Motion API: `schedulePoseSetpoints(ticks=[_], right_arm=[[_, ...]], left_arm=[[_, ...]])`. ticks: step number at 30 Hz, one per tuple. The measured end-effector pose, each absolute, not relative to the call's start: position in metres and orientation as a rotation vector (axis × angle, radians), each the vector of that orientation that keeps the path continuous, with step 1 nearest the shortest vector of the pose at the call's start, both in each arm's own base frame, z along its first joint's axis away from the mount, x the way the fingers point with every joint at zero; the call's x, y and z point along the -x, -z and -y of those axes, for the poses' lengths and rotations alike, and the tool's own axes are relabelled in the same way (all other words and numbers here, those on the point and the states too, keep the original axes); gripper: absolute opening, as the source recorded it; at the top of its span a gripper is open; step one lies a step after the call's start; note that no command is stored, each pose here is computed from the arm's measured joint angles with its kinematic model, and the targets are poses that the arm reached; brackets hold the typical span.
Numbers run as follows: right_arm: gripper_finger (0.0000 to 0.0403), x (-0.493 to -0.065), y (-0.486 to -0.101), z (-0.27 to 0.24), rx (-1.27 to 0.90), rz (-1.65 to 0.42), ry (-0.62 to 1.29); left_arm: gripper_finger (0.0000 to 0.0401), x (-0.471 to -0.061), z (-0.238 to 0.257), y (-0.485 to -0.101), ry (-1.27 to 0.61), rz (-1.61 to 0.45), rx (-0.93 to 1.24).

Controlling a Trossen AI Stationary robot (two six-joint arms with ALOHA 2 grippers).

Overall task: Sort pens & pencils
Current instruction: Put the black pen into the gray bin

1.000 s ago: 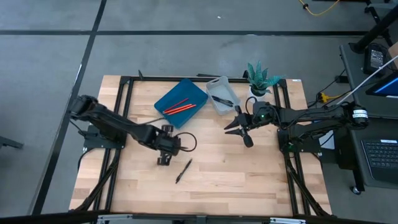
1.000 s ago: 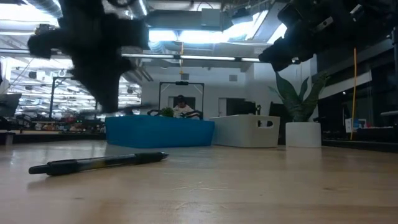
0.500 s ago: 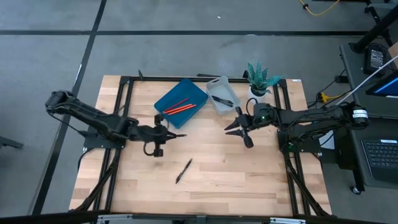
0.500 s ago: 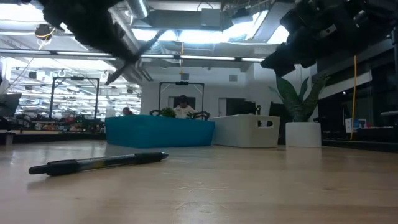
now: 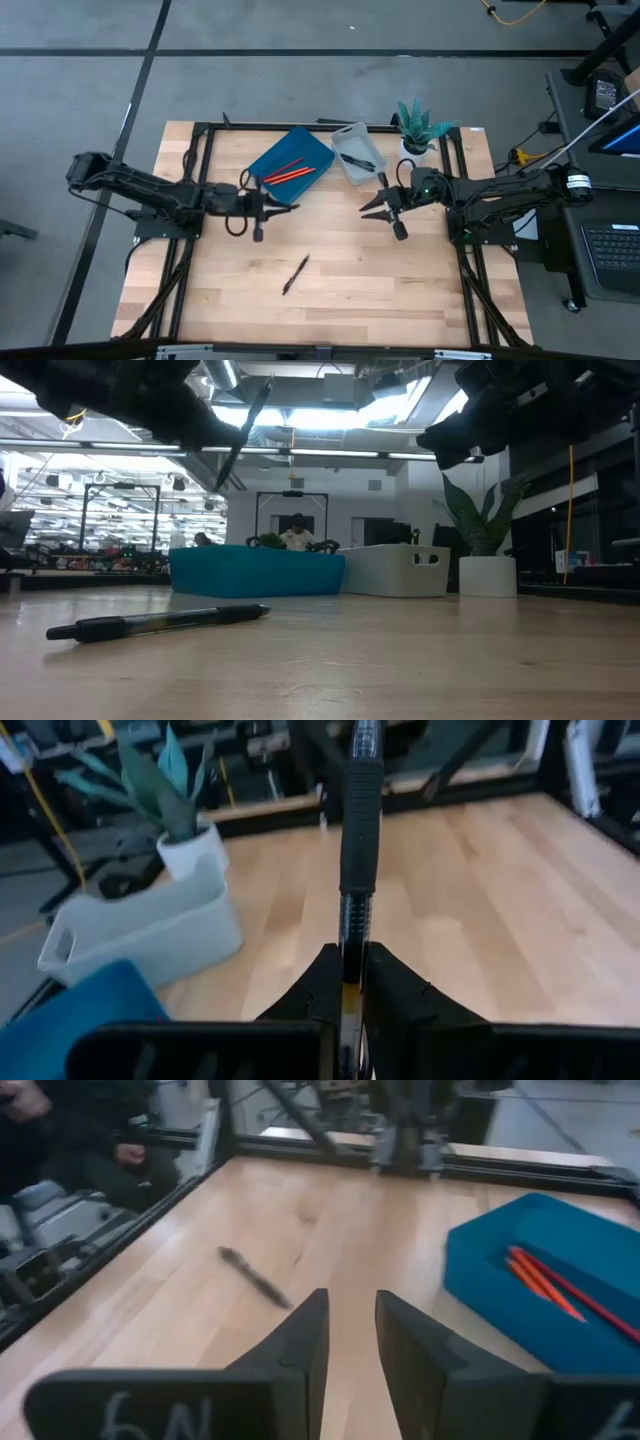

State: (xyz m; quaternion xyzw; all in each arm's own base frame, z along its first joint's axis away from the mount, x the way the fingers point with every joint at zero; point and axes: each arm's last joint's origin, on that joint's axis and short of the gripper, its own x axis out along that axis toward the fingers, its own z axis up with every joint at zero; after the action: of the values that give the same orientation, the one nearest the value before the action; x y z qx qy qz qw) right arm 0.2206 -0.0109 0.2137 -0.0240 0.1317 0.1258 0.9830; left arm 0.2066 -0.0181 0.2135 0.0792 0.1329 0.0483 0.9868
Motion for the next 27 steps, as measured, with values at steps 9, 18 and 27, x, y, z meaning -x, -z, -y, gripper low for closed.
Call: schedulePoseSetpoints(ticks=[9, 18, 27], right_arm=[[0.0087, -0.223, -0.218, 0.015, 0.046, -0.224, -0.118], [0.0087, -0.231, -0.208, 0.016, 0.119, -0.247, -0.129], [0.009, -0.24, -0.206, 0.019, 0.094, -0.19, -0.032]], left_arm=[[0.0017, -0.214, 0.009, -0.212, -0.096, -0.228, -0.166], [0.0017, -0.235, -0.003, -0.195, -0.039, -0.21, -0.171], [0.0017, -0.252, -0.014, -0.187, 0.007, -0.149, -0.158]])
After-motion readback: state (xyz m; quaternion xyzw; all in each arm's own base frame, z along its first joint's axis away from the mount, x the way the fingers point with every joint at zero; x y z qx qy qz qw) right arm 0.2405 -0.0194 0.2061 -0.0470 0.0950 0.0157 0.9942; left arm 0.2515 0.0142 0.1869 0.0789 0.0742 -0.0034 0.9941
